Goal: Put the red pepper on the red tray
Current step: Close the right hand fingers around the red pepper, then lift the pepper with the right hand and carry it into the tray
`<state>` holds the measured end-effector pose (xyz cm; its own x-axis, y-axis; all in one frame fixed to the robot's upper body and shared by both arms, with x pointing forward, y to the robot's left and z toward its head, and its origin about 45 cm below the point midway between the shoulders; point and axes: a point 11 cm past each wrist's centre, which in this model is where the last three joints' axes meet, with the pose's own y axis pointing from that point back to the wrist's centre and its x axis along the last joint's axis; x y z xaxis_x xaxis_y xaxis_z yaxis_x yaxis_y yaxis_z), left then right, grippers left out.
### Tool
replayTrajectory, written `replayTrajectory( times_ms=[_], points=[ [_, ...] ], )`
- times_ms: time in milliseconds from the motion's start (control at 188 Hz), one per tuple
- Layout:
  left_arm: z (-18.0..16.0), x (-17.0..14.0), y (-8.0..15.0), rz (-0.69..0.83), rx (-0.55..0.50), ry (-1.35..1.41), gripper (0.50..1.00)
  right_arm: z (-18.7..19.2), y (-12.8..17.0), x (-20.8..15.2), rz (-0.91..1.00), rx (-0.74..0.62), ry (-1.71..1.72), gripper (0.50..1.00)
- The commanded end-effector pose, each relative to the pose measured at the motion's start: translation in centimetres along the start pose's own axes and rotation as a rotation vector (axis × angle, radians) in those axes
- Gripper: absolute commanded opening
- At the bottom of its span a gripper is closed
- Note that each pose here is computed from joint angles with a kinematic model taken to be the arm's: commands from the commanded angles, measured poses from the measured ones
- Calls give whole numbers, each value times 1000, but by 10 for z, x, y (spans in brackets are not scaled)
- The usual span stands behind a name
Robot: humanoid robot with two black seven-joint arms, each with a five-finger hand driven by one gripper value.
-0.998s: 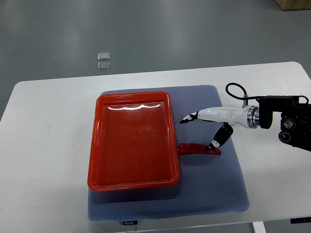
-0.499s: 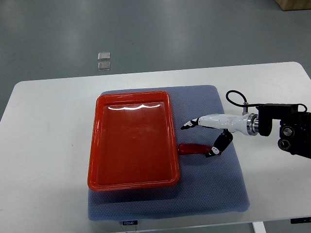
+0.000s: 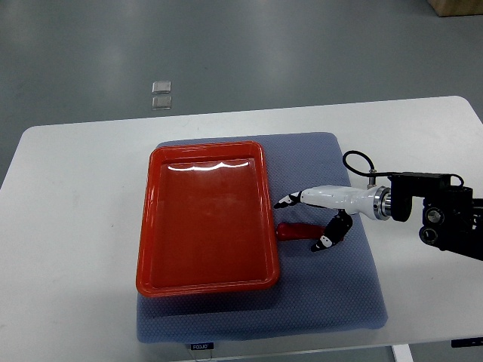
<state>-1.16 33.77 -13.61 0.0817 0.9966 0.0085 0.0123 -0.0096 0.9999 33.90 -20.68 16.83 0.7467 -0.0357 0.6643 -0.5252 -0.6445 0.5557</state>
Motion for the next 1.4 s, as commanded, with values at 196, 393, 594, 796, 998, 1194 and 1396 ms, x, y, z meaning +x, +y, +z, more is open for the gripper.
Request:
replayTrajectory(
  times_ms=[196, 393, 594, 796, 998, 1194, 1396],
  points=[
    [0, 0, 0, 0, 0, 0, 1000, 7, 1, 1, 14, -30, 0, 750],
    [-1, 0, 0, 0, 1, 0, 1000, 9, 1, -2, 8, -34, 24, 705],
    [0, 0, 0, 0, 0, 0, 1000, 9, 1, -1, 18, -35, 32, 544],
    [0, 0, 0, 0, 0, 0, 1000, 11, 4, 5, 36, -39, 34, 500],
    [0, 0, 0, 0, 0, 0, 1000, 7, 9, 42, 155, -26, 20, 500],
    [0, 0, 0, 0, 0, 0, 1000, -7, -4, 68, 217, 9, 25, 500],
    [0, 0, 0, 0, 0, 0, 1000, -43, -32, 75, 202, 96, 68, 500]
  ],
)
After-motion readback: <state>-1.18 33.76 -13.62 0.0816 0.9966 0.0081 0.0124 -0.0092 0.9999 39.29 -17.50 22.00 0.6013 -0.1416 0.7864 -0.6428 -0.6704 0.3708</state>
